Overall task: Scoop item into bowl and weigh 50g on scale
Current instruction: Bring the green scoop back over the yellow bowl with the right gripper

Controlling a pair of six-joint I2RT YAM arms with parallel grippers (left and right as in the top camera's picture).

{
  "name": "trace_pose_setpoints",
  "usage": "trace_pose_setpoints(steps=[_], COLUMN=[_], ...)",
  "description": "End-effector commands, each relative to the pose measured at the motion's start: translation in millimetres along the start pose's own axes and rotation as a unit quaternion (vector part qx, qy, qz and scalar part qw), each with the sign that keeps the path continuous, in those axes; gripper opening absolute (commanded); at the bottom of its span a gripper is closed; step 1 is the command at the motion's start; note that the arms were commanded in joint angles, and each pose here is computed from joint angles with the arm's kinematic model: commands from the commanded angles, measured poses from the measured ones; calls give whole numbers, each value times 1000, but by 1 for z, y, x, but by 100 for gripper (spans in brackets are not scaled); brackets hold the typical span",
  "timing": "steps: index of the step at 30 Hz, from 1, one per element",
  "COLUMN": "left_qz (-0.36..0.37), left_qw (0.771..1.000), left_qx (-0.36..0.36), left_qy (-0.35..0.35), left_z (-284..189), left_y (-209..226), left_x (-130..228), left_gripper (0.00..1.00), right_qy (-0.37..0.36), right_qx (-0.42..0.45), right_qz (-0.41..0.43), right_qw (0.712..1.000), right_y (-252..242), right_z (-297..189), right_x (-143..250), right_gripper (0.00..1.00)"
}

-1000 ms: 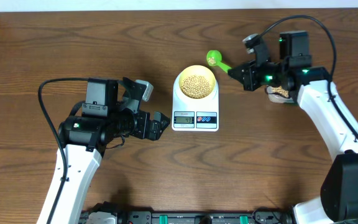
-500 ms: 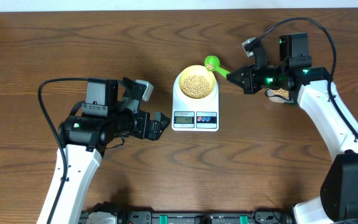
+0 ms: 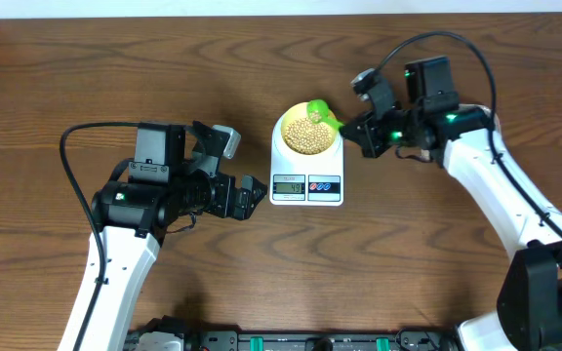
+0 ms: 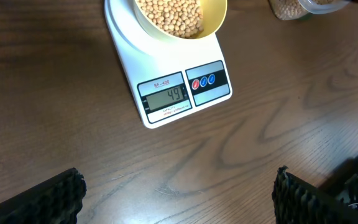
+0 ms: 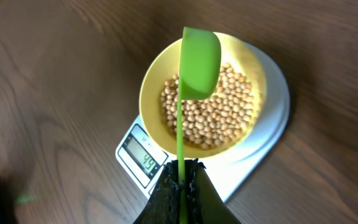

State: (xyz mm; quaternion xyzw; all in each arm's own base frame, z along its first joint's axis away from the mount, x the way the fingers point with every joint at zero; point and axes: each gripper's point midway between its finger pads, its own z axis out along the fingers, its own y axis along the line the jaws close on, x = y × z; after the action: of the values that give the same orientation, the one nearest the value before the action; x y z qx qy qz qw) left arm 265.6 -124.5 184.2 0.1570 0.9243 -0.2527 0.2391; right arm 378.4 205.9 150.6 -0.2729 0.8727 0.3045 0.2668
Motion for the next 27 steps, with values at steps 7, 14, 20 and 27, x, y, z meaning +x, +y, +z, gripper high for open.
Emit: trace_pose_setpoints(steps=[7, 14, 20, 27], left_qz=[9, 9, 10, 10], left_qw=[1000, 1000, 1000, 1000], left_qx=[8, 8, 8, 8], left_qy=[0, 0, 0, 0], left_z=[0, 0, 0, 0], left_y=[-3, -3, -3, -3], left_x=[0, 0, 0, 0], left_gripper=[98, 98, 98, 98], right_qy=[7, 15, 27, 27], right_qx=[42, 63, 67, 61], right_qz=[-39, -46, -64, -65], right_qw=[998, 997, 995, 996], right_y=[0, -4, -4, -1], right_z=[1, 2, 3, 4], right_x=[-1, 1, 6, 6], right_gripper=[1, 1, 1, 1])
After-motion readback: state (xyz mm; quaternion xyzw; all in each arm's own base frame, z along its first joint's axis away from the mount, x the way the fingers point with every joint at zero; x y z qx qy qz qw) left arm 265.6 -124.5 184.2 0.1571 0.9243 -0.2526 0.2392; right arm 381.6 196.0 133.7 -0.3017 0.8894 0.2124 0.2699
